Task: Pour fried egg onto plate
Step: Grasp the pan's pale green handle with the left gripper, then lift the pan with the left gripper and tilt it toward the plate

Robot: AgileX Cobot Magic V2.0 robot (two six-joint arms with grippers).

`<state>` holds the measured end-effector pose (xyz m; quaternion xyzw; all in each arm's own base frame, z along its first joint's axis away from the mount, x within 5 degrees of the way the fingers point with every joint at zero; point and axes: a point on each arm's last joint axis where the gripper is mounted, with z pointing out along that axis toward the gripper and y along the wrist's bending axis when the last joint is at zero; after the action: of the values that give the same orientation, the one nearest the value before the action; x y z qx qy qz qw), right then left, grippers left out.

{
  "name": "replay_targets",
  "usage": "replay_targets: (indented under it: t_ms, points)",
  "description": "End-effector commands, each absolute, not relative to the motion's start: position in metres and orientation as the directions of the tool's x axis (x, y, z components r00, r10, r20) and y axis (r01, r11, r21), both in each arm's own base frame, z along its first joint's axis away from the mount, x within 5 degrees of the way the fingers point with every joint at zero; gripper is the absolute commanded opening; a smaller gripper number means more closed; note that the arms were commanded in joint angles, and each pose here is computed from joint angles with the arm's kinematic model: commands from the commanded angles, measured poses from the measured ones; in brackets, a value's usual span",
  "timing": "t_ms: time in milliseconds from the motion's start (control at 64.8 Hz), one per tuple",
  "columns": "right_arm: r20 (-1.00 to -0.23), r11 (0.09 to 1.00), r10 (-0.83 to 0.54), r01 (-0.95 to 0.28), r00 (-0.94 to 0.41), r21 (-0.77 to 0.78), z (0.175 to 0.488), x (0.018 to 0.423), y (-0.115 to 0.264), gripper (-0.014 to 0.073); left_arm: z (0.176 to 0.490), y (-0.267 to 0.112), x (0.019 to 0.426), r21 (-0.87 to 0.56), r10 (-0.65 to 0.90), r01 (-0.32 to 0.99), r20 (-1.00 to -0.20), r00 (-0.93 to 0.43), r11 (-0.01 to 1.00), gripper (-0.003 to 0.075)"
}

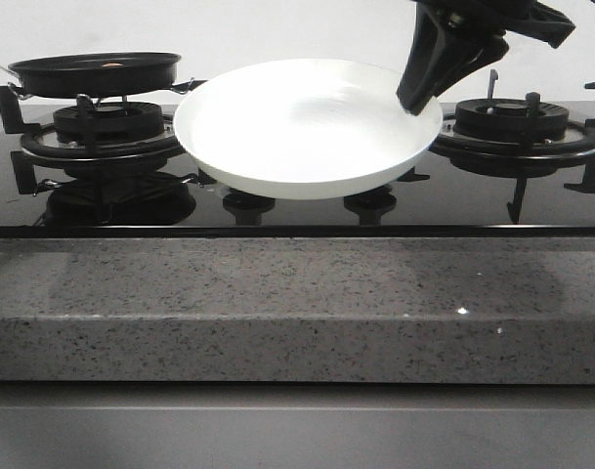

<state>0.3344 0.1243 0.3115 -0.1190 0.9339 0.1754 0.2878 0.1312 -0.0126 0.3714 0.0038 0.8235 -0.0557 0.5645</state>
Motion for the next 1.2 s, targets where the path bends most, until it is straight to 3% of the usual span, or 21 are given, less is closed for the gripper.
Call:
replay_targets:
  t_ms: [0,201,340,602,834,1189]
  points:
    - [-0.665,0.901,-0.083,-0.340,-0.743,0.268,0.337,0.331,0.124,-0.0069,0.386,-0.014,0.146,-0.073,-0.041,0.071,-0.926,-0.375,0.995,0.0589]
    - [-0.665,0.901,-0.083,-0.340,-0.743,0.268,0.337,0.331,0.124,-0.0069,0.396,-0.008,0.196,-0.013,-0.004,0.011,-0.804,-0.594,1.000,0.0589]
    - [-0.665,0.901,-0.083,-0.340,-0.743,0.268,0.337,0.331,0.124,-0.0069,0.400,0.005,0.231,-0.035,-0.054,-0.042,-0.762,-0.646,0.999,0.0589]
    - [-0.665,0.901,-0.083,-0.340,-0.743,0.268,0.337,0.331,0.124,-0.0069,0.397,0.032,0.287,-0.338,-0.254,-0.004,-0.701,-0.667,0.941,0.0589]
    - [-0.665,0.901,-0.083,-0.340,-0.743,0.268,0.337,0.331,0.124,-0.0069,0.375,0.061,0.326,-0.665,-0.548,-0.067,-0.548,-0.632,0.744,0.0589]
    - [-0.665,0.901,-0.083,-0.340,-0.743,0.268,0.337,0.331,0.124,-0.0069,0.337,0.064,0.366,-0.869,-0.693,-0.102,-0.310,-0.651,0.484,0.0589]
